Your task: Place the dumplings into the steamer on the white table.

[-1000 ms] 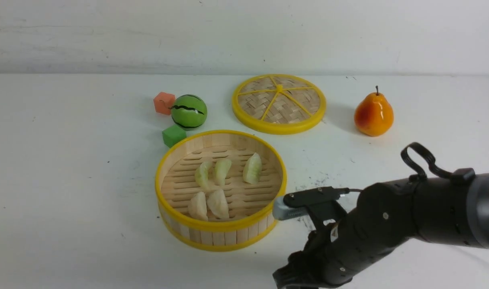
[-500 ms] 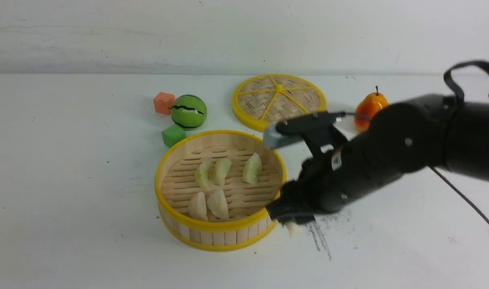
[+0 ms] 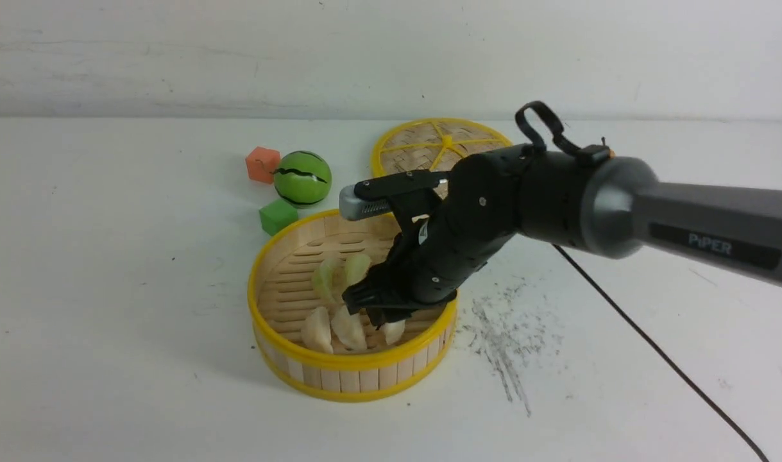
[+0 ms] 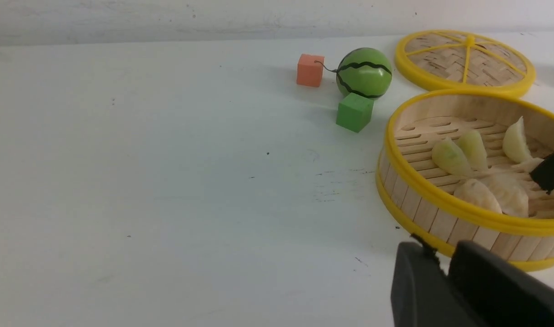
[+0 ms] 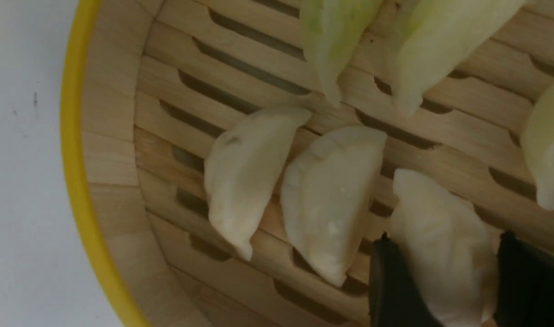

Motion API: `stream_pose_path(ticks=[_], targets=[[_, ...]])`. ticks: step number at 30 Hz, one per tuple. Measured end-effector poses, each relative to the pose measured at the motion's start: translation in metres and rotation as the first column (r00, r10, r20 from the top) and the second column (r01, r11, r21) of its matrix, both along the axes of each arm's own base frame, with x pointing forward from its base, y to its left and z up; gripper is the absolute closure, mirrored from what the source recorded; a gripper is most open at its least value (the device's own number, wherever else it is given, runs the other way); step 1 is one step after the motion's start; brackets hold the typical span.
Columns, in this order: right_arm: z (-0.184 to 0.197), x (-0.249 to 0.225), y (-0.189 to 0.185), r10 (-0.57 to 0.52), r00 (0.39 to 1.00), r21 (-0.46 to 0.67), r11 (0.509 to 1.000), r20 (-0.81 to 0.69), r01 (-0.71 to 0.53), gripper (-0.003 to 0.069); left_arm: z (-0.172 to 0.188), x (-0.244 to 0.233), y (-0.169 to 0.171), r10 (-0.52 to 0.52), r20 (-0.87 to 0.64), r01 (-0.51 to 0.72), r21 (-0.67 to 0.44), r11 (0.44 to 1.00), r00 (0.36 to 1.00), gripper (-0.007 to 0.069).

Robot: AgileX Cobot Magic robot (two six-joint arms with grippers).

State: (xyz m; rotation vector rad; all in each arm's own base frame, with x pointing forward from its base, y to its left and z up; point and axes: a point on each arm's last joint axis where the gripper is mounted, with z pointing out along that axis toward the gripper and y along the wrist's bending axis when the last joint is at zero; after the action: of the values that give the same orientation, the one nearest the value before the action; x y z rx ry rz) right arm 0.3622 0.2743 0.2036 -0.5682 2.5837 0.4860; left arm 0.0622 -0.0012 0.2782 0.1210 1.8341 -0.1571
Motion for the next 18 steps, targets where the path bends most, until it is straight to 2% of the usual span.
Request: stream_pose_path(ticks=[3,7,11,14,18], targets=[[-0.002,0.0,0.0,-0.009,1.0,-0.006,1.0,-0.004,0.009,0.0374,-0.001,0.0,0.0,0.004,-0.006,-0.004,0.002,1.0,1.0,0.0525],[0.002,0.002,-0.001,-0.042,0.999,0.003,0.999,0.006,0.042,0.0326,-0.001,0.0,0.001,0.006,-0.008,-0.006,0.003,1.0,1.0,0.0525],[0.026,-0.002,-0.007,-0.049,0.998,0.015,0.999,0.046,0.048,0.0301,-0.001,0.0,0.001,0.008,-0.011,-0.008,0.004,1.0,1.0,0.0524],[0.057,-0.01,-0.015,-0.04,0.994,0.023,0.999,0.1,0.038,0.0328,-0.001,0.0,0.001,0.009,-0.012,-0.009,0.004,1.0,1.0,0.0524],[0.109,-0.029,-0.036,-0.013,0.981,-0.019,1.0,0.193,0.017,0.0413,-0.001,0.0,0.001,0.009,-0.012,-0.009,0.004,1.0,1.0,0.0518]])
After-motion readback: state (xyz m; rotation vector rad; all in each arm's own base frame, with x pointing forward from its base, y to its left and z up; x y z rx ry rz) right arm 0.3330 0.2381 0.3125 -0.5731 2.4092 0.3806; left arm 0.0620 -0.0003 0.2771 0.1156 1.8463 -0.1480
